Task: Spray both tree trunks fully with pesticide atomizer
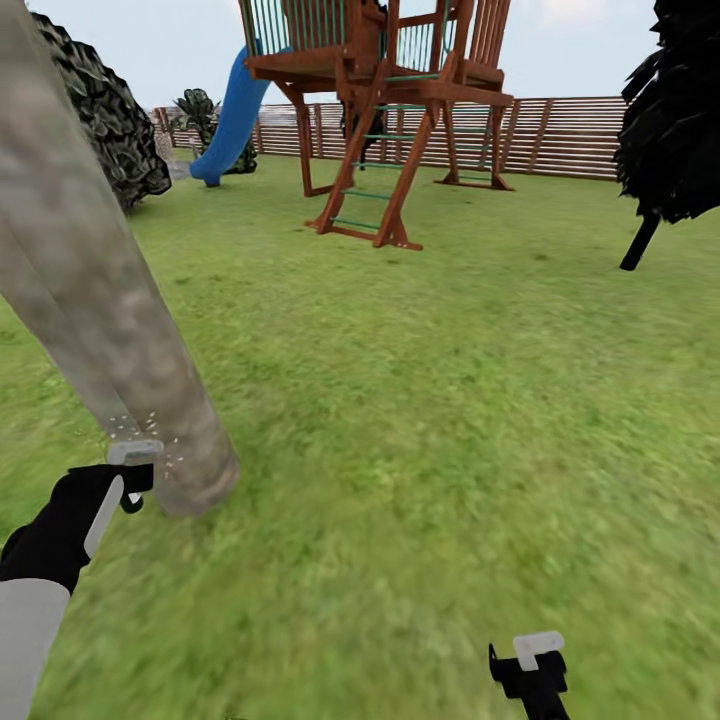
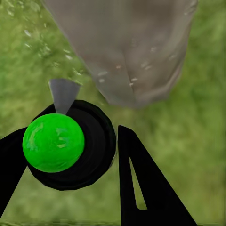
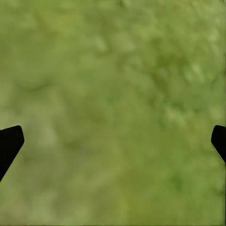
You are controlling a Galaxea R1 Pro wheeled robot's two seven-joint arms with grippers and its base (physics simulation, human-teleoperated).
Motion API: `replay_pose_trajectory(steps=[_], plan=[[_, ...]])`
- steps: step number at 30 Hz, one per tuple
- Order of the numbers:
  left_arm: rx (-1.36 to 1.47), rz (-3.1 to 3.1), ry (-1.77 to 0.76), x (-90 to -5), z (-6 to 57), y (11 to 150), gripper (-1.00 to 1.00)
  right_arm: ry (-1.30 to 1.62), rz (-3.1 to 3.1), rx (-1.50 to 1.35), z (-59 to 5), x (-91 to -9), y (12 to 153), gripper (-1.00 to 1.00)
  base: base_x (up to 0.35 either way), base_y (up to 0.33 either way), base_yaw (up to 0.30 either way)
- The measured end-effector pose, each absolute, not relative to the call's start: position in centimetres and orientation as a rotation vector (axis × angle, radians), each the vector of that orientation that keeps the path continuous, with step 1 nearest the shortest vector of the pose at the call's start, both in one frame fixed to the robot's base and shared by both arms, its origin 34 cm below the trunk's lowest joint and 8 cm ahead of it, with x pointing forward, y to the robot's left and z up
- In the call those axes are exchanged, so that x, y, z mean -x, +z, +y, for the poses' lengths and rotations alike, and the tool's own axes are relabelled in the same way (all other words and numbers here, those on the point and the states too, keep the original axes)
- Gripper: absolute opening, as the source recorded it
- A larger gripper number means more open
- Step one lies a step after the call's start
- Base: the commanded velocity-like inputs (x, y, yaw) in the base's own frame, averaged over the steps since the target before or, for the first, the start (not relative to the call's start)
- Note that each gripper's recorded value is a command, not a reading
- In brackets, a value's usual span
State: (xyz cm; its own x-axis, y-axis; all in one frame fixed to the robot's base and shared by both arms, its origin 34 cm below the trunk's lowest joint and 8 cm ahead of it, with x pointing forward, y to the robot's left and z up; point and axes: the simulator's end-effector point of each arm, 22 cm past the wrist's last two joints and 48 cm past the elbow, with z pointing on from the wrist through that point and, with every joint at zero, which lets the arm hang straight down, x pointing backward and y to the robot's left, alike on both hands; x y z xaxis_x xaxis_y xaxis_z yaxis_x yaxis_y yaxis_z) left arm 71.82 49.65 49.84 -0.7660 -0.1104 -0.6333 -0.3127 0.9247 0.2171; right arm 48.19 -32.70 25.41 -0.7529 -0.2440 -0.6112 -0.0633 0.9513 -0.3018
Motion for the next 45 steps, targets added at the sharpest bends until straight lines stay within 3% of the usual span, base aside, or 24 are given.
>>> replay_pose_trajectory(steps=[10, 22, 32, 45], plan=[[0.308, 2.459, 0.420, -71.1, 49.6, 48.6, -1.00, -0.344, 2.411, 0.216, -32.7, -48.2, 25.4, 1.00, 0.002, -0.272, 0.254], [0.322, 2.500, 0.433, -69.5, 50.1, 45.7, -1.00, -0.344, 2.410, 0.216, -32.7, -48.2, 25.4, 1.00, 0.089, -0.271, 0.006], [0.329, 2.516, 0.440, -68.5, 50.4, 43.9, -1.00, -0.344, 2.410, 0.217, -32.7, -48.2, 25.4, 1.00, 0.010, -0.273, 0.224], [0.329, 2.518, 0.434, -68.6, 49.9, 43.8, -1.00, -0.346, 2.410, 0.216, -32.8, -48.2, 25.4, 1.00, 0.171, -0.248, 0.004]])
